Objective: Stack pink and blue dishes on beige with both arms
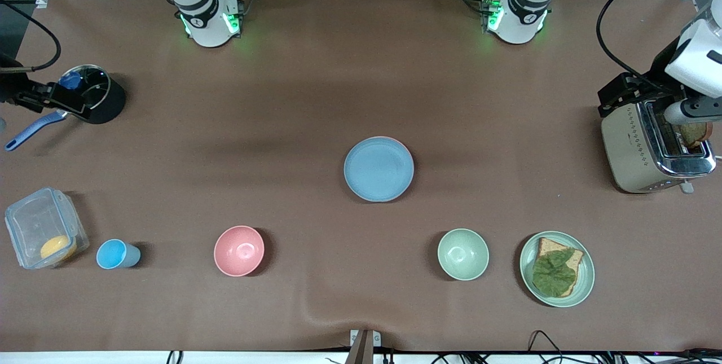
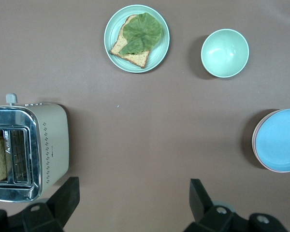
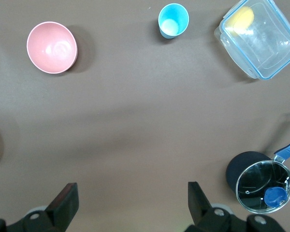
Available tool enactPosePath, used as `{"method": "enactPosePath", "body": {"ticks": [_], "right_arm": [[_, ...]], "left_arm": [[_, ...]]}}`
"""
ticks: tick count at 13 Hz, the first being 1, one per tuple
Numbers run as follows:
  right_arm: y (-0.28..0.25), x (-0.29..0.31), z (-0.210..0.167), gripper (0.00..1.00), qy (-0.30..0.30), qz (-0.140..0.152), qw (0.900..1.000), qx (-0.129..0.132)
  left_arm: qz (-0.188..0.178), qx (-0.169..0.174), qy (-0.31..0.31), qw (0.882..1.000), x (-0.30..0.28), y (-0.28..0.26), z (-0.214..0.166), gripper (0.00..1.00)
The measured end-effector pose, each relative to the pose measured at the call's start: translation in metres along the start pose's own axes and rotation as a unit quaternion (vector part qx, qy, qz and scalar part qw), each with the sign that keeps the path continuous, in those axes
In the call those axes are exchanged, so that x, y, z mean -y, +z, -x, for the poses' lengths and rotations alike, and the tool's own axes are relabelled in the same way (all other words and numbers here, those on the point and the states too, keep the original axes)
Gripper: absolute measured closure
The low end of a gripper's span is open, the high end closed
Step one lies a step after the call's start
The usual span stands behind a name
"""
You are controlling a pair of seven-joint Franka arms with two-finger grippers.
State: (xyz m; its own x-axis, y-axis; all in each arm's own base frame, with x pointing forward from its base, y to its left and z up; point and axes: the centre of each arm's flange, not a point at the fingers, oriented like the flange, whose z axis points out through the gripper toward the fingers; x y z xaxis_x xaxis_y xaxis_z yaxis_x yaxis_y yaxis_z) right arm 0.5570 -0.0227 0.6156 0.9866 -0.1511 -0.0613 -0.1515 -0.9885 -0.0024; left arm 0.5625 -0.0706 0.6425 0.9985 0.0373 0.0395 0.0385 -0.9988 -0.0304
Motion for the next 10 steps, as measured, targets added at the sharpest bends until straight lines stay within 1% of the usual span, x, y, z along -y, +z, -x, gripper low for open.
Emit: {"method": "enactPosePath", "body": {"ticks": [10], "right_arm": [[0.0004, 0.0020, 0.0000, 0.00, -0.002, 0.000, 1.000, 0.000]], "left_arm": [[-0.001, 0.004, -0.002, 1.000, 0.0037, 0.0016, 0.0000, 0.00]]}}
